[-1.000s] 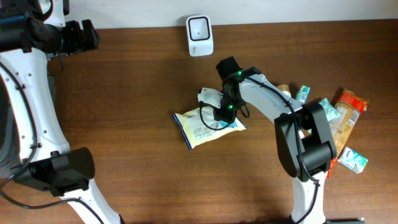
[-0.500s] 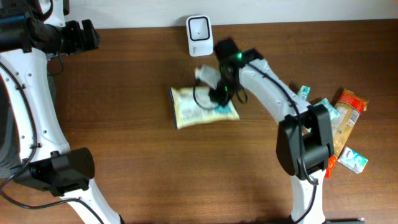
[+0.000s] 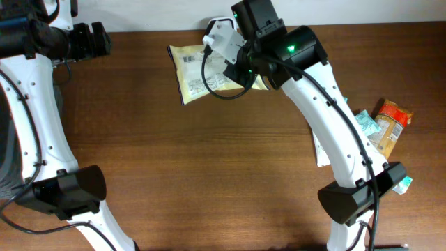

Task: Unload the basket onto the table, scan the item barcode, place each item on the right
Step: 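Raise the clear snack bag up to the scanner window with the right gripper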

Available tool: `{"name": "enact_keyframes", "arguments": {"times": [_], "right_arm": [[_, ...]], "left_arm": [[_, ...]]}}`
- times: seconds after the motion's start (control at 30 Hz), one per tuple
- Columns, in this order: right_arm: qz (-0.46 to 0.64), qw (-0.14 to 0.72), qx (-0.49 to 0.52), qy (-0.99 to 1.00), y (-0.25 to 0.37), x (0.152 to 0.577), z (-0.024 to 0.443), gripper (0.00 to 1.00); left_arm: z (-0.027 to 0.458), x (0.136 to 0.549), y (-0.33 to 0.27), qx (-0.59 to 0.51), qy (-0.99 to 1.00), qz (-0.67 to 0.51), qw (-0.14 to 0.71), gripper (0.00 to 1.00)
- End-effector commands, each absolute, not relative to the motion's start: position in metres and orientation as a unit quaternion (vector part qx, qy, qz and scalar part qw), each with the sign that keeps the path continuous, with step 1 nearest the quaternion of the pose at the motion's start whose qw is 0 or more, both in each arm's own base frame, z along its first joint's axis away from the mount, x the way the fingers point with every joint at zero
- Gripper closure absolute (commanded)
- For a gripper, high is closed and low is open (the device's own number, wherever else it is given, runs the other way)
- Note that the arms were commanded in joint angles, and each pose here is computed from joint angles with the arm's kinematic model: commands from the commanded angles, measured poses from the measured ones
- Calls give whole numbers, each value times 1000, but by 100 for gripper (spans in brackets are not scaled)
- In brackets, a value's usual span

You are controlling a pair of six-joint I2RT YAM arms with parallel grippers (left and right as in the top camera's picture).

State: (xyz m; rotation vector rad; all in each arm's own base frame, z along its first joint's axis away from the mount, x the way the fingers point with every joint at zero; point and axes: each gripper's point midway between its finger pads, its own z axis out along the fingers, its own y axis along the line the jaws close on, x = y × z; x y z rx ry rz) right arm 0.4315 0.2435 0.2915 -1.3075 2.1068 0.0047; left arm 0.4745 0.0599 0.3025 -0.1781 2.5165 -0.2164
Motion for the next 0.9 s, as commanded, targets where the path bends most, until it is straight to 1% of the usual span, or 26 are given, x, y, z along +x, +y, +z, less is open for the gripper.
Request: {"name": "enact_keyframes", "arguments": {"times": [0.0, 0.1, 0.17, 0.3, 0.4, 0.47, 0.57, 0.73, 0.8, 0.87], "right_arm": [[-10, 358, -437, 825, 236, 441, 312, 96], [-16, 356, -402, 843, 225, 457, 303, 96], [-45, 353, -358, 863, 210, 472, 294, 96], [-217, 360, -262, 869, 159, 515, 283, 96], [-308, 370, -211, 851, 139, 540, 278, 96], [-349, 366, -203, 839, 134, 552, 270, 96], [-356, 351, -212, 840, 139, 559, 246, 96], [-351, 364, -205, 838, 143, 565, 245, 96], [-300, 360, -236, 851, 161, 563, 231, 96], [-189, 347, -268, 878, 194, 552, 206, 96]], "left_arm": [[300, 476, 62, -65, 949, -80, 299, 1], [300, 476, 62, -65, 949, -80, 299, 1], [300, 476, 62, -65, 949, -80, 299, 1], [300, 476, 62, -65, 949, -80, 299, 1], [300, 476, 62, -65, 949, -80, 299, 1], [300, 476, 62, -65, 949, -80, 299, 1], [300, 476, 62, -65, 949, -80, 299, 1], [300, 476, 62, -65, 949, -80, 299, 1], [300, 476, 62, -65, 949, -80, 299, 1], [300, 476, 62, -65, 949, -80, 299, 1]]}}
